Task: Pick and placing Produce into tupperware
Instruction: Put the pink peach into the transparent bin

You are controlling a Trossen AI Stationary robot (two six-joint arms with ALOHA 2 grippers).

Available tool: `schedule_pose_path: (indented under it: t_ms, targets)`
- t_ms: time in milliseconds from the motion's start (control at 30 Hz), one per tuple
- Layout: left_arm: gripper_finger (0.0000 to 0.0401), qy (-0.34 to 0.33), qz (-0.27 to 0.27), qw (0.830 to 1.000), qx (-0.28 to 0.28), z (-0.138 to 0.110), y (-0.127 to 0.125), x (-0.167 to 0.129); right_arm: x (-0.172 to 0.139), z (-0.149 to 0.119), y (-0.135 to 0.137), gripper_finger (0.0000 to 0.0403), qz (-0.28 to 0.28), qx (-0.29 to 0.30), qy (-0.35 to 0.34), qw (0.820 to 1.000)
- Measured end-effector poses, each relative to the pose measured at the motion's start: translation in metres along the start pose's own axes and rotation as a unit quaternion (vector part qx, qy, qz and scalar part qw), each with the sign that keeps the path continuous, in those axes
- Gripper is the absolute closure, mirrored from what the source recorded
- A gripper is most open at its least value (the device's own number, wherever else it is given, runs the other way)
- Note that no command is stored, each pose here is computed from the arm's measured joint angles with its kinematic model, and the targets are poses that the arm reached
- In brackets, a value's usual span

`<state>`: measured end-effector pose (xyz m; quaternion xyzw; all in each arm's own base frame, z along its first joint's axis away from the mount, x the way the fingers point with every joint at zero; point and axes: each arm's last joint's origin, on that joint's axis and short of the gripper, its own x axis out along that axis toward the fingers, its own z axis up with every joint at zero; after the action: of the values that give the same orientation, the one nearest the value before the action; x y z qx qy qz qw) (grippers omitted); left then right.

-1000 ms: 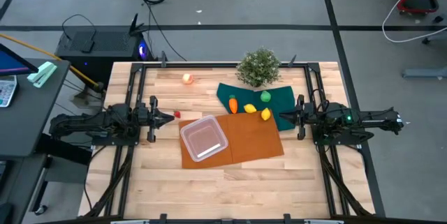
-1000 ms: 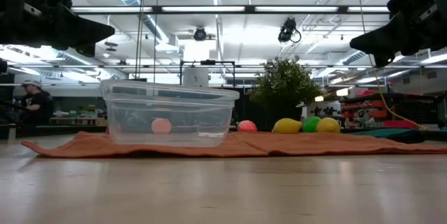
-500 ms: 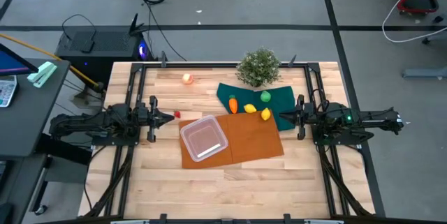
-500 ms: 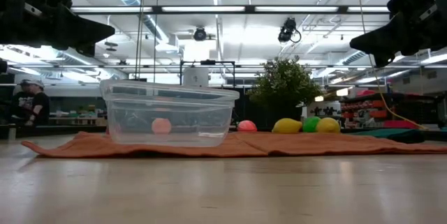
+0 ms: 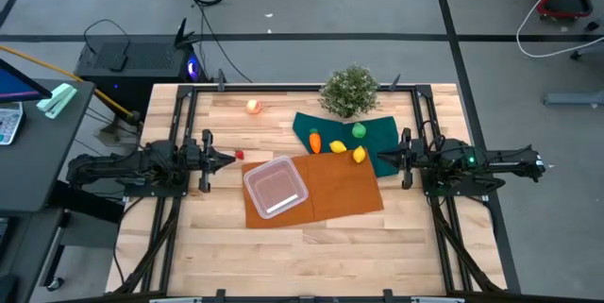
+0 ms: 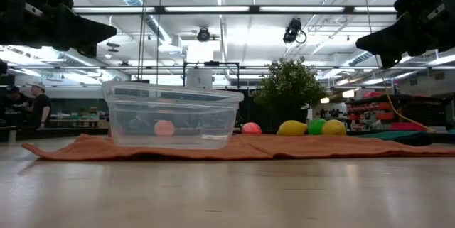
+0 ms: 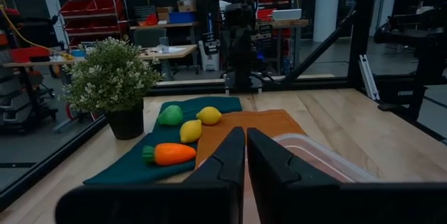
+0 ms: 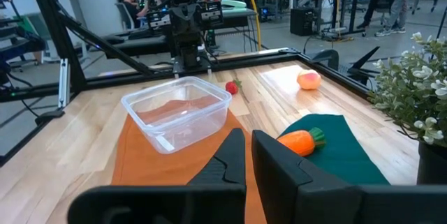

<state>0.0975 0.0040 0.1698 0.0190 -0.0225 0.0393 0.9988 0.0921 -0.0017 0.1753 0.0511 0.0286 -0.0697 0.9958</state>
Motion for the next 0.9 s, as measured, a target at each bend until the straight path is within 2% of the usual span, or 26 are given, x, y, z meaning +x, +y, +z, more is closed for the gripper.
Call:
schedule_pose_path:
  t_ms: [133,400,567,733,900]
  targets:
    - [0.0372,0.002,-0.001,1.000,-0.002,0.000,0.000,0.000,0.000,0.003,0.000,0.0403,0.002,0.005,-0.016,1.000]
    - [0.0381,-0.011,0.009,1.000,-0.016,0.002,0.001,0.000,-0.003,0.025,0.002,0.0403,0.013,0.025,-0.128,0.991]
    - [0.0387,-0.098,0.062,0.993,-0.013,0.019,0.004,-0.002,-0.006,0.035,0.003,0.0403,0.023,0.058,-0.180,0.982]
    - [0.0383,-0.196,0.140,0.971,0.005,0.039,0.009,-0.009,-0.008,0.038,0.003,0.0403,0.026,0.062,-0.199,0.978]
    - [0.0384,-0.274,0.154,0.949,-0.003,0.053,0.011,-0.017,-0.009,0.040,0.003,0.0403,0.030,0.072,-0.208,0.975]
